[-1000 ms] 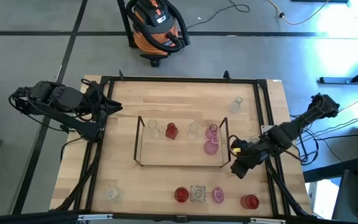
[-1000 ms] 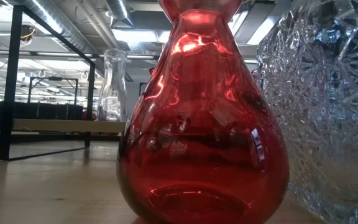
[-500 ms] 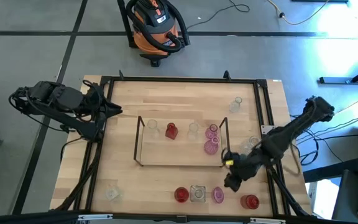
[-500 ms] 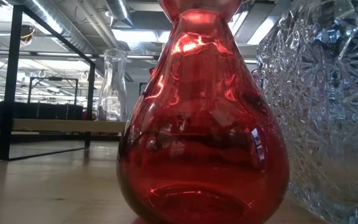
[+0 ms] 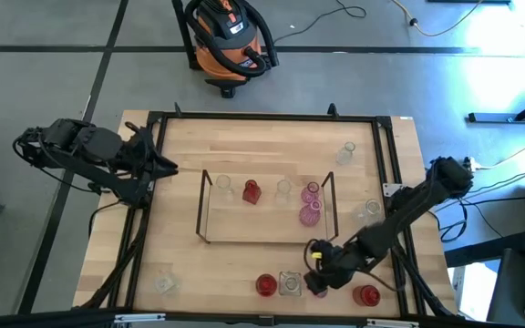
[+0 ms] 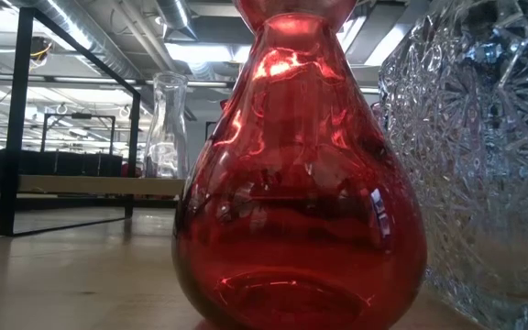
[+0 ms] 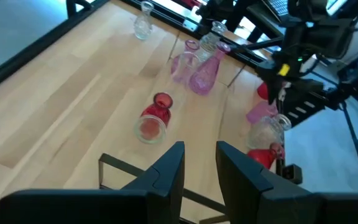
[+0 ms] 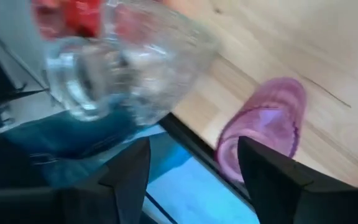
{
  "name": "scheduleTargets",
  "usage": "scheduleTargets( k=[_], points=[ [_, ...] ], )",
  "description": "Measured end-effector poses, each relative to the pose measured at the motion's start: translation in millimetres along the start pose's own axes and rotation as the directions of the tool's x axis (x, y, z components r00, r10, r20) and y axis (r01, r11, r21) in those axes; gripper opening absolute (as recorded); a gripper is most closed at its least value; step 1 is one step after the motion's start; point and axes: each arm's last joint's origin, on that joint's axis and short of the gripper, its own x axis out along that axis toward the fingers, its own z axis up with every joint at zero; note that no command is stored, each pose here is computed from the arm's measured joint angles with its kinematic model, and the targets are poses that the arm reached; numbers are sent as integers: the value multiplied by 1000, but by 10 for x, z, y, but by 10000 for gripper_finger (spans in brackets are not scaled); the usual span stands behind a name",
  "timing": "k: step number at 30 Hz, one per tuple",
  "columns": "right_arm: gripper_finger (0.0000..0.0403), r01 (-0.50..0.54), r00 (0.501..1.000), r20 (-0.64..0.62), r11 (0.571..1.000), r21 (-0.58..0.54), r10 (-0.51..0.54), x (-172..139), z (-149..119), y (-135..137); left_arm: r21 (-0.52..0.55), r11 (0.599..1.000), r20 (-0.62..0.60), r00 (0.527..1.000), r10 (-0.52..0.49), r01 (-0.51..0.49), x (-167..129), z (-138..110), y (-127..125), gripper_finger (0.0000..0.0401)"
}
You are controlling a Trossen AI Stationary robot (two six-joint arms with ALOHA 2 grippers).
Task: Sort vases onto shelf
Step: Put the purple flower vase on the shelf aligned with the other purple flower vase
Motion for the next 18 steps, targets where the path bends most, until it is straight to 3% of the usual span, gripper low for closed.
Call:
scheduleTargets(
  k=[11,18],
  points=[
    [214,3,999,41,1000,17,-4,28,6,-8,-3,1000,-18,999,-28,28,0,-5,-9,85],
    [214,-60,997,47,998,4,59,-8,-1,51,14,1000,-18,999,-28,28,0,-4,-8,85]
  ],
)
